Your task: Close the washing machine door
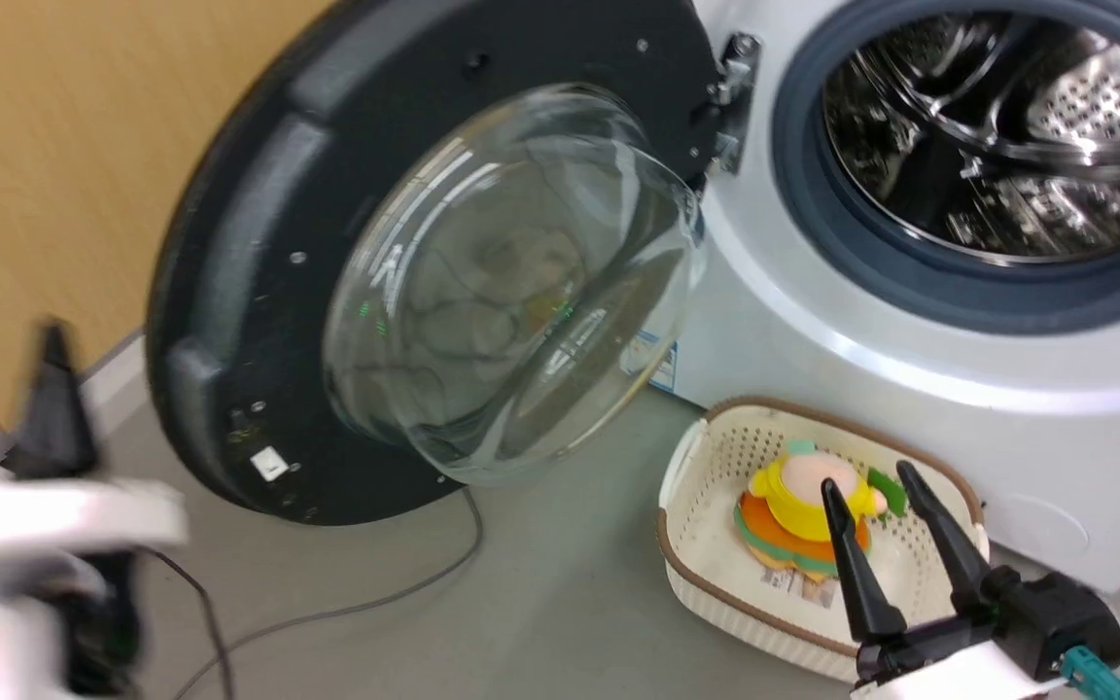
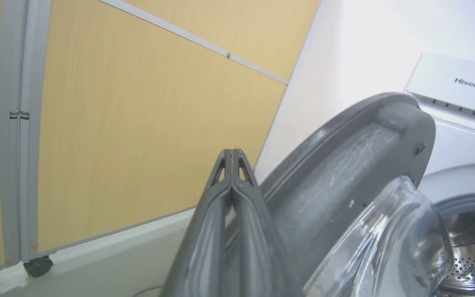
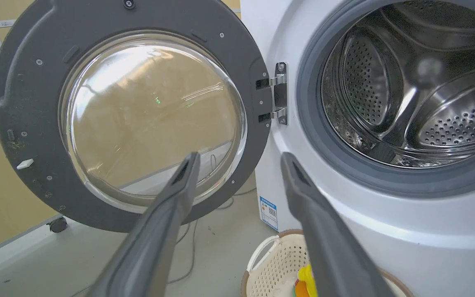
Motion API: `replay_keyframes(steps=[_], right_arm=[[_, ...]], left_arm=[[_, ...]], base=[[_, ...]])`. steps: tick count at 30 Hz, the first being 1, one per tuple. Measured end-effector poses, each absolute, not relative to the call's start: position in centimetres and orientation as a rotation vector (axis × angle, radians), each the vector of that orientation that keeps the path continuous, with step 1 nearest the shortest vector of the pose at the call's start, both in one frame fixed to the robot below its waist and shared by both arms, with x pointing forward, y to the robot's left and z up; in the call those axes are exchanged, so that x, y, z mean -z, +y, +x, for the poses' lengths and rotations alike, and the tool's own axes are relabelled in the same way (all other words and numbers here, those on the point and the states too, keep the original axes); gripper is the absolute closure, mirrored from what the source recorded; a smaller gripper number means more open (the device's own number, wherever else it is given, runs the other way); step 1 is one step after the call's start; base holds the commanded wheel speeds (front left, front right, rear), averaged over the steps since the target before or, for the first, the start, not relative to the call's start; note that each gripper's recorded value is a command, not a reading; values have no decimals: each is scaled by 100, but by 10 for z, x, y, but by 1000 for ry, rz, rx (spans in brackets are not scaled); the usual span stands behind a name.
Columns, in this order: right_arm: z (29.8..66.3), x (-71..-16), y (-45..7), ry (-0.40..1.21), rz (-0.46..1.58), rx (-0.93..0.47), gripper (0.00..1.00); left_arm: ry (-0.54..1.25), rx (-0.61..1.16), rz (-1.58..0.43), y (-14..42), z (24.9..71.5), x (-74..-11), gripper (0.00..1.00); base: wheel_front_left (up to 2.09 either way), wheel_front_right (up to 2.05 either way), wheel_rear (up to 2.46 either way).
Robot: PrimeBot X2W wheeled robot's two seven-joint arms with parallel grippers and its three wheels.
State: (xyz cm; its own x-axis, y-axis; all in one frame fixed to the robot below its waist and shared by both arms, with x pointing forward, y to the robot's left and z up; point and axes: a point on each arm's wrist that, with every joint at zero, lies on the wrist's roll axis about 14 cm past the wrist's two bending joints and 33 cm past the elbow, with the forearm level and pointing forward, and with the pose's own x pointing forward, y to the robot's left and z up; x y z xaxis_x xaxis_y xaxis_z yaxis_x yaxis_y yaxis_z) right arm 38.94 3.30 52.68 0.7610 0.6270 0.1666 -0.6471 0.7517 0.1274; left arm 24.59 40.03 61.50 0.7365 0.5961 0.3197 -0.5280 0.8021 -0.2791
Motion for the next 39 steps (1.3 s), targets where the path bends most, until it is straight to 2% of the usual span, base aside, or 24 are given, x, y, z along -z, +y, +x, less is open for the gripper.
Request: replay_keyframes(steps=[10, 21, 39], right_arm=[[406, -514, 16, -94, 183, -649, 0], [413, -509, 8, -87, 186, -620, 0], [410, -530, -8, -141, 172, -566, 0]], left_arm=[[-376, -664, -636, 473, 278, -619, 100], [-75, -518, -1132, 455, 311, -553, 100], [84, -253, -1284, 401, 305, -547, 100]], base=[[0, 0, 0], [0, 0, 0], [0, 0, 0]])
